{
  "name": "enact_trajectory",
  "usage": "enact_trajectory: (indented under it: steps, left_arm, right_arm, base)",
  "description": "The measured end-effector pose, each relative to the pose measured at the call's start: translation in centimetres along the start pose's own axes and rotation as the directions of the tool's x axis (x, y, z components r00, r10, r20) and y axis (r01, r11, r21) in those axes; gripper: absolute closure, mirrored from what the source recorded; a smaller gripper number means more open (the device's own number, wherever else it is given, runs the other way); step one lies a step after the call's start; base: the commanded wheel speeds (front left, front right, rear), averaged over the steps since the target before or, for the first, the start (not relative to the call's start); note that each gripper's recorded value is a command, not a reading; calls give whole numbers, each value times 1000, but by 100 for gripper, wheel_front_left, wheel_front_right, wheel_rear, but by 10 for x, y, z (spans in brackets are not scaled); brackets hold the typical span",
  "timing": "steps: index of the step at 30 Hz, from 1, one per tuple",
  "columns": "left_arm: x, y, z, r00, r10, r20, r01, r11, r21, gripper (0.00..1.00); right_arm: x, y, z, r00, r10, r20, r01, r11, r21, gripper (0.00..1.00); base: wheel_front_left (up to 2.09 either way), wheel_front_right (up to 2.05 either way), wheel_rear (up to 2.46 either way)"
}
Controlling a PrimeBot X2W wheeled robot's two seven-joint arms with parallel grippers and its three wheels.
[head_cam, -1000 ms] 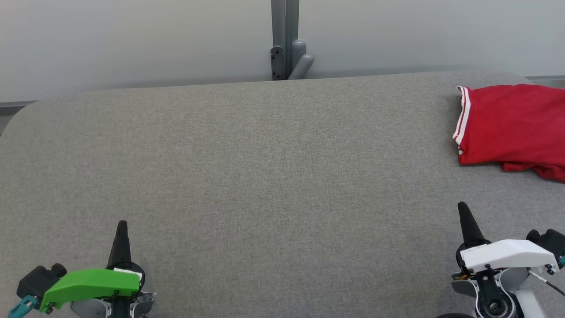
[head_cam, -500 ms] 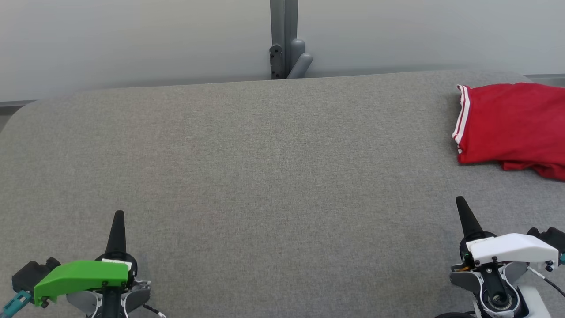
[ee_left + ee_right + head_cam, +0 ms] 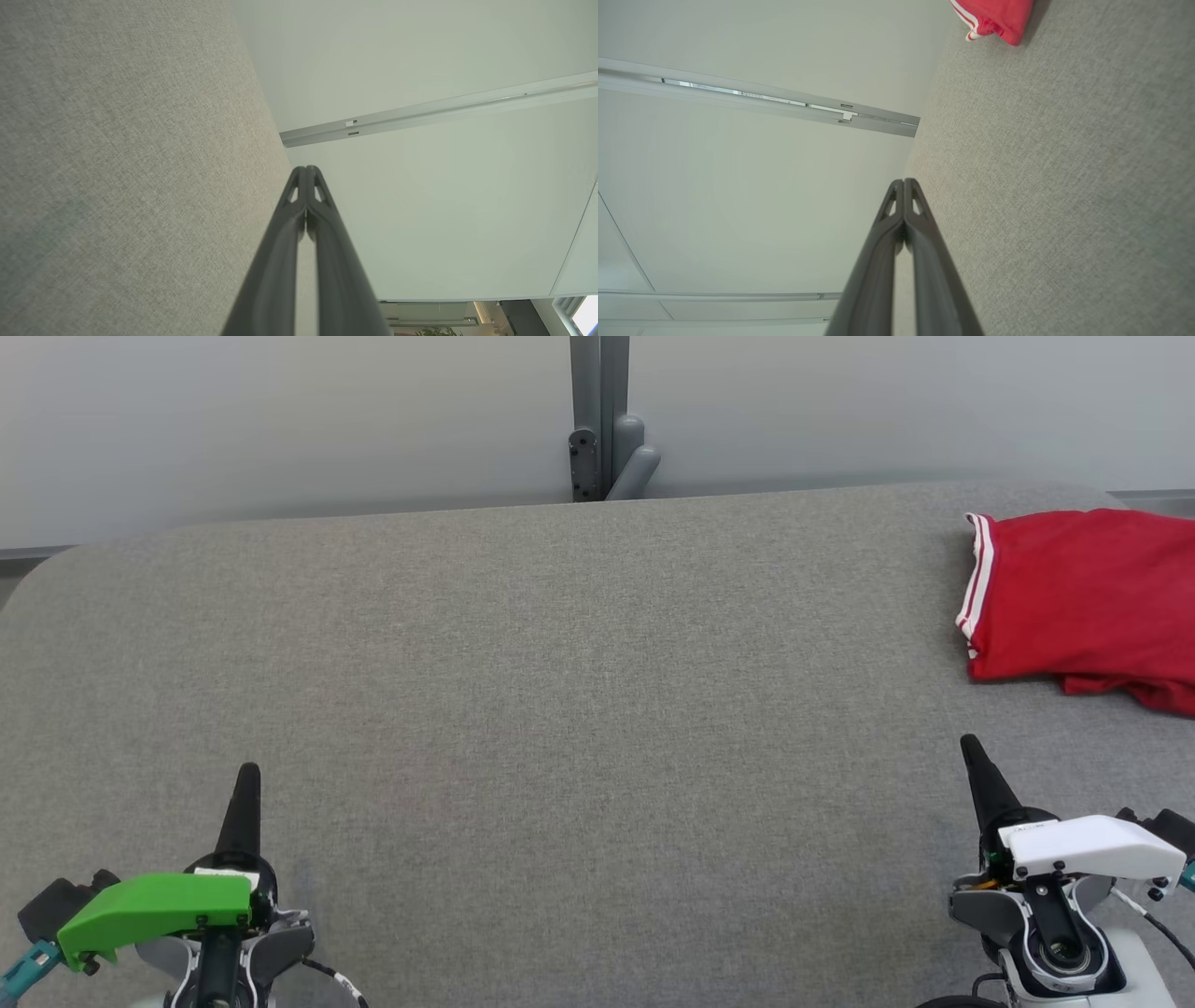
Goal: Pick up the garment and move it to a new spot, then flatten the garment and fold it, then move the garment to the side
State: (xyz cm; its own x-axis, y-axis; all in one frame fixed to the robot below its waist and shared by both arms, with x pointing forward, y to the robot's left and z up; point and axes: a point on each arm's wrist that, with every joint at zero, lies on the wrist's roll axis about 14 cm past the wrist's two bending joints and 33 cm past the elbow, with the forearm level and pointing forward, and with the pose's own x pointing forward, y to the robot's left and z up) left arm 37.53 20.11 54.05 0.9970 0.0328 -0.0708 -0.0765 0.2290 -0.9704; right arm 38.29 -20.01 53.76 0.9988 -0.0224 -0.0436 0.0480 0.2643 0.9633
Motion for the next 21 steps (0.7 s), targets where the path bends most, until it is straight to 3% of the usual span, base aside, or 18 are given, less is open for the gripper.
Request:
enact_trajectory:
  steps: [21]
  left_arm:
    - [9,-16,3,999,-48,-14,45,986,-162,100]
  right_arm:
    - [7,10,2,999,35,-8,-33,981,191,100]
  base:
    - [0,0,0]
